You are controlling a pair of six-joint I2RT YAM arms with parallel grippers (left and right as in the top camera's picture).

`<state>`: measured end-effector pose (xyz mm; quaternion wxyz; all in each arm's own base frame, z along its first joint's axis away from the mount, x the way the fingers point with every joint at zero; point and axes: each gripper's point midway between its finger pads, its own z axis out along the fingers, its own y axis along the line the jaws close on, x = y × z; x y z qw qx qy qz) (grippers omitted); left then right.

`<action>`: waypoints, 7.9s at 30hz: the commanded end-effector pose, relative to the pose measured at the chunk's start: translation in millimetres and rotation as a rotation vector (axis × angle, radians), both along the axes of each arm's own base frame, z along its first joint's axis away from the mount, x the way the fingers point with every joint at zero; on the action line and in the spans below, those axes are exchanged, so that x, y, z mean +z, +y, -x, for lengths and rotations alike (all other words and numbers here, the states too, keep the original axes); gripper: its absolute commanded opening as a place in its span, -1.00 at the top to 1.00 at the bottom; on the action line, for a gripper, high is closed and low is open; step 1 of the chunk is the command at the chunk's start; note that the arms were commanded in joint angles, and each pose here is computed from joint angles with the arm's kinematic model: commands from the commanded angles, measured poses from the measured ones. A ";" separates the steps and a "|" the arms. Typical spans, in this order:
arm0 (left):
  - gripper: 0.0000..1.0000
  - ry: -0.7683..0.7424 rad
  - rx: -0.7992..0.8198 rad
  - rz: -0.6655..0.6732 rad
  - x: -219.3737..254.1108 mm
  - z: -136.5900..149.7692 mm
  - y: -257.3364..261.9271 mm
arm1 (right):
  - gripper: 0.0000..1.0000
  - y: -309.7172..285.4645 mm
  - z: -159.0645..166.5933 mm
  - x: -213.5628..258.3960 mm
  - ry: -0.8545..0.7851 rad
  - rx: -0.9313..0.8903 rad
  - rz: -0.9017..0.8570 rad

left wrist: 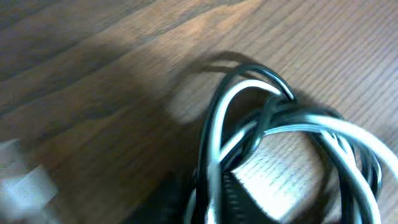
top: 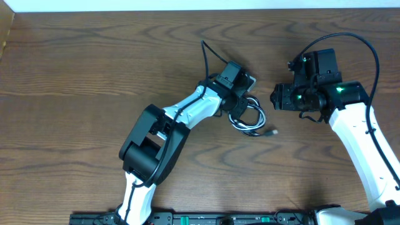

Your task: Untangle cables

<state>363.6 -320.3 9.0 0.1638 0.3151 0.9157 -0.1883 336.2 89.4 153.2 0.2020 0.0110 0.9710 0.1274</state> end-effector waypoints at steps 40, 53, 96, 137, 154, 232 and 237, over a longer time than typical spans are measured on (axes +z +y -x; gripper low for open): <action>0.85 0.180 0.157 0.472 210.0 30.9 53.9 | -0.15 47.8 -12.5 17.7 -0.111 0.254 -0.204; 0.85 0.308 0.049 0.639 235.5 51.9 45.0 | 0.13 59.7 -37.9 -4.9 -0.132 0.301 -0.236; 0.85 0.365 0.094 0.623 230.6 56.1 47.3 | 0.27 92.5 8.2 87.3 -0.243 0.455 -0.536; 0.85 0.402 0.055 0.807 272.0 47.2 29.7 | 0.31 163.5 -26.1 58.4 -0.002 0.150 -0.733; 0.85 0.371 0.016 0.897 295.0 35.8 34.1 | 0.98 136.5 -34.7 13.8 0.026 0.084 -0.568; 0.05 0.127 -0.101 0.472 142.1 82.1 -23.4 | 0.98 44.5 -15.6 -12.8 0.185 -0.206 -0.406; 0.02 0.091 -0.123 0.500 139.3 74.8 -35.3 | 0.98 44.6 -15.6 -12.8 0.184 -0.203 -0.406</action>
